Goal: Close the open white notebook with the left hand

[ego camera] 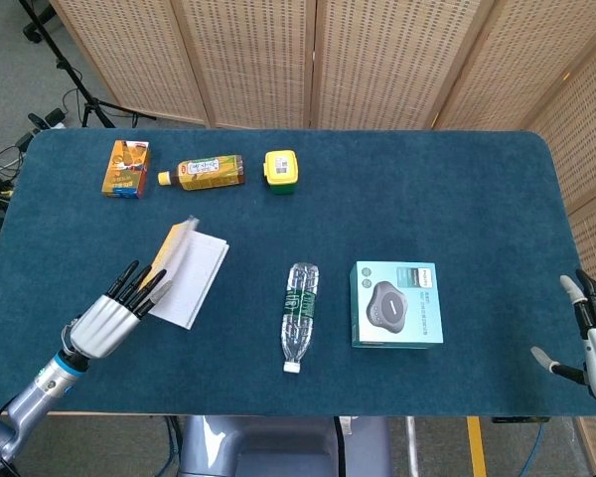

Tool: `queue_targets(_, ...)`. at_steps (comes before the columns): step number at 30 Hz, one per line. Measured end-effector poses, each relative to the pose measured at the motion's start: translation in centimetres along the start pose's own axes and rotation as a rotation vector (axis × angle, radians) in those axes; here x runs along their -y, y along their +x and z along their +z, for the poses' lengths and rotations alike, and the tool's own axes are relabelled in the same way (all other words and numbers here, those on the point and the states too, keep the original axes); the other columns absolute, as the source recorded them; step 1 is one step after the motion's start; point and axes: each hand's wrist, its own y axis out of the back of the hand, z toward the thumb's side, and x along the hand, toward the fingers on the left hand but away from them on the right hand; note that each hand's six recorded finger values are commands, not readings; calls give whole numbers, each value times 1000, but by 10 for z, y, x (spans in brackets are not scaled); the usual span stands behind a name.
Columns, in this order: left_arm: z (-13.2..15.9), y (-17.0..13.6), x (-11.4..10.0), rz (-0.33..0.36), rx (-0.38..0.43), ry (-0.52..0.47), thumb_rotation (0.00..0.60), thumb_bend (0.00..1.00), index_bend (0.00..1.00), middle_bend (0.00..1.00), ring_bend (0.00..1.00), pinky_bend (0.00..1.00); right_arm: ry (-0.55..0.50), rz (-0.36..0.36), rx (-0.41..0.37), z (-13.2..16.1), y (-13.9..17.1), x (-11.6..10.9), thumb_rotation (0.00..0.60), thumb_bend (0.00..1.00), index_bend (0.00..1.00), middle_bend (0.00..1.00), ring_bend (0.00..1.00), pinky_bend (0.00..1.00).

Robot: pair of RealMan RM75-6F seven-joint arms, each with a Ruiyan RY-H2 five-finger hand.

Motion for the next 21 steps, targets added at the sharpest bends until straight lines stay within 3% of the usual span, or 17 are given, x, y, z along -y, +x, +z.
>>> queue_targets(6,2,1,-14,87,-30,-48,600,354,0,0,0,0,-14,1,1,-1,0,-1,600,0,0,0,0,0)
queue_targets(10,-5,-2,-29,162,-119,-215,600,346,0,0,0,0,-9,3,2,0,0,0,600,0,0,0,0,0)
queue_targets(12,-9,-5,-35,186,-166,-293,600,295,0,0,0,0,-6,2,2,0,0,0,600,0,0,0,0,0)
queue_targets(17,-22,-19,-49,187,-310,-478,600,44,0,0,0,0,8,2,-5,0,0,0,600,0,0,0,0,0)
queue_targets(21,-35,-33,-63,148,-422,-620,600,0,0,0,0,0,17,-9,-6,-1,0,-1,600,0,0,0,0,0)
